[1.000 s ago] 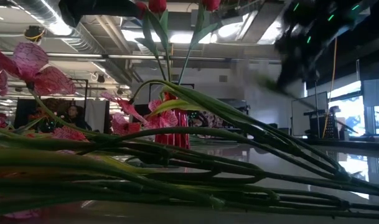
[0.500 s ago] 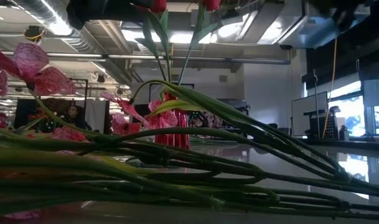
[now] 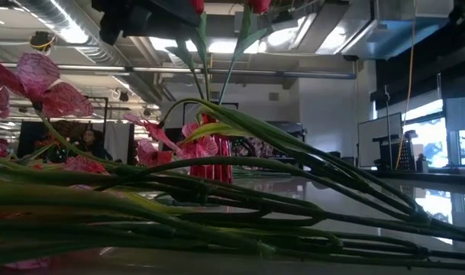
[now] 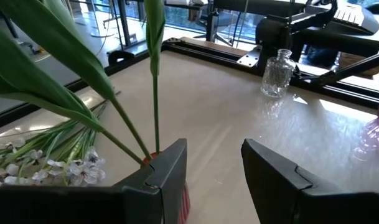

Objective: Sort flowers into vase by color
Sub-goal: Put the right white flowers into the transparent vase

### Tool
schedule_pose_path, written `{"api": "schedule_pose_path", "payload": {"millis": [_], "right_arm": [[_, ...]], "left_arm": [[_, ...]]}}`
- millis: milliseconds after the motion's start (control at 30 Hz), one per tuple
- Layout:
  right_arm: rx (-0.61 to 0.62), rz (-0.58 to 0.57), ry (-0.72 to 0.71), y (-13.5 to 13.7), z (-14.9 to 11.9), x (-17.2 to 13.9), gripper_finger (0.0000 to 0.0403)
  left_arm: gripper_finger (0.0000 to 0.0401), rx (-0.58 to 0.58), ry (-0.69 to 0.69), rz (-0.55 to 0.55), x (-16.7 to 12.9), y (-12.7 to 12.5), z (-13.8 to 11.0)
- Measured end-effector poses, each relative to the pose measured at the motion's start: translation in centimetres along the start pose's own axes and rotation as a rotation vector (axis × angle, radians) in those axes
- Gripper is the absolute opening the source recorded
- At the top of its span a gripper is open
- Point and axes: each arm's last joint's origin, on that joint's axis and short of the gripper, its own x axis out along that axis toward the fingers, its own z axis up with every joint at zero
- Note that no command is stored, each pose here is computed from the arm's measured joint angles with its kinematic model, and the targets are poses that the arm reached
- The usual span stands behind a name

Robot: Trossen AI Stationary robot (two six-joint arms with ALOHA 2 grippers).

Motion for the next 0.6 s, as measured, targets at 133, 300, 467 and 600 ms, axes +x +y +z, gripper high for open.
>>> {"api": "schedule_pose_path", "payload": {"millis": [133,300,467,600], "right_arm": [[0.008,-0.007,0.027,0.0,-0.5,-0.3,0.0004],[-0.005,-0.039,0.064,-0.2,-1.0,-0.4,0.0006],[-0.065,-0.040,0.075,-0.5,-1.3,0.0,0.0005],[-0.093,-0.046,0.108,-0.9,-2.0,0.7,0.0006]], "left_arm": [[0.0151,-0.011,0.006,-0.004,0.2,0.1,0.0],[0.0151,-0.019,0.002,-0.015,0.0,-0.1,0.1],[0.0151,-0.031,-0.003,-0.021,0.0,-0.2,0.2],[0.0151,-0.031,-0.003,-0.021,0.0,-0.2,0.2]]}}
